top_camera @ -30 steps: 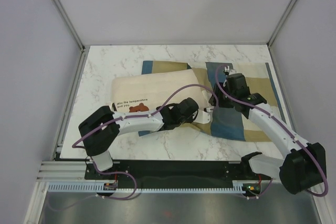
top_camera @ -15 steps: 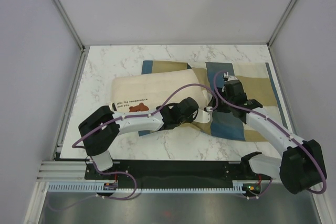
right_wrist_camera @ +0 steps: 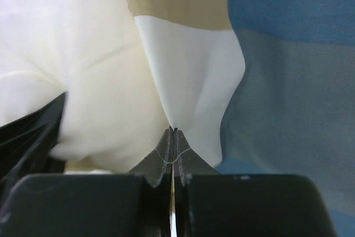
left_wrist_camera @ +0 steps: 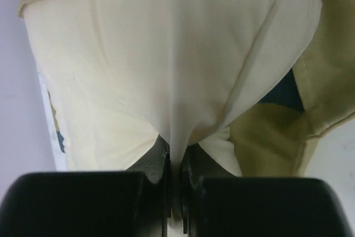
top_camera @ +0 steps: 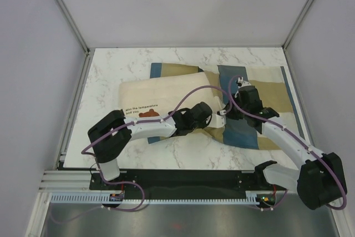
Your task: Put the pillow into the pillowcase
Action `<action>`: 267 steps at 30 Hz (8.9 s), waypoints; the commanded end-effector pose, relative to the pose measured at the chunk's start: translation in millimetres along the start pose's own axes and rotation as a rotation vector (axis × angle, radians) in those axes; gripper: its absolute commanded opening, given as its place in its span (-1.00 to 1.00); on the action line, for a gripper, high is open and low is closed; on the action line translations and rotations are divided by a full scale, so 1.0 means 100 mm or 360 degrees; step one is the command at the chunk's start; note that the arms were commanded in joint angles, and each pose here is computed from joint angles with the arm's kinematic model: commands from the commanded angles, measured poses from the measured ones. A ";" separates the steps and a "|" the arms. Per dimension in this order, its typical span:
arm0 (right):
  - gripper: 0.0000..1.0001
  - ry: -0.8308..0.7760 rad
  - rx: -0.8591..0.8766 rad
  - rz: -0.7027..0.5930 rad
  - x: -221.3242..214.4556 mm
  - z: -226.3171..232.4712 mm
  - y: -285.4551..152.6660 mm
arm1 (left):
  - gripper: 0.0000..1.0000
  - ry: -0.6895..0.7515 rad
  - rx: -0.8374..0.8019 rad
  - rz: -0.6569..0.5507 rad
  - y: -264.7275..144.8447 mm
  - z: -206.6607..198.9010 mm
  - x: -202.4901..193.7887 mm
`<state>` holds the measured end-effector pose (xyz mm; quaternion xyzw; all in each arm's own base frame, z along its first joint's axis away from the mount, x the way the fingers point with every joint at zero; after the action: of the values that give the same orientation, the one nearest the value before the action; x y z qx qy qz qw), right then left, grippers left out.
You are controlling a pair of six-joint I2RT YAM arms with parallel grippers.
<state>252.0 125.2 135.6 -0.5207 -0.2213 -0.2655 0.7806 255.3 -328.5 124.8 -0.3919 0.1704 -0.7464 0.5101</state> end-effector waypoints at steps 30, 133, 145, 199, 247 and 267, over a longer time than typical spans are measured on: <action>-0.86 0.0138 0.0477 -0.0119 0.33 0.49 -0.60 | -0.21 -0.0963 0.0074 -0.0542 -0.28 0.61 0.70; 0.33 -0.0649 -0.0448 -0.0056 0.52 0.60 0.29 | 0.95 -0.3048 0.0861 0.0303 -1.08 1.51 -2.18; -0.17 -0.0667 -0.0432 -0.0043 0.44 0.65 0.35 | 0.91 -0.3497 0.0895 0.0516 -0.99 0.90 -2.73; 0.61 -0.0730 -0.0830 -0.0187 1.01 0.73 -0.19 | 1.00 -0.3009 0.0404 -0.0329 -1.05 1.14 -1.57; 0.30 -0.1000 -0.0424 -0.0221 1.09 1.41 0.09 | 0.11 -0.2882 -0.0031 -0.0600 -0.95 1.11 -1.26; 0.57 -0.1042 -0.0303 -0.0007 -0.96 1.17 -0.05 | 0.79 -0.2931 -0.0038 -0.0407 -0.83 0.99 -1.36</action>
<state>157.4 241.9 115.5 -0.6461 -0.4468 -0.0310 0.6180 296.2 -156.5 179.8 -0.8544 -0.3402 -0.1754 0.3513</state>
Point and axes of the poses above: each gripper's point midway between its finger pads, its own y axis out along the fingers, its own z axis along the line the jaws close on, x = y × z, the point moved 5 cm from there along -y, back along the fingers, and after that the axes turned 5 degrees about -y, right-handed, at the moved point
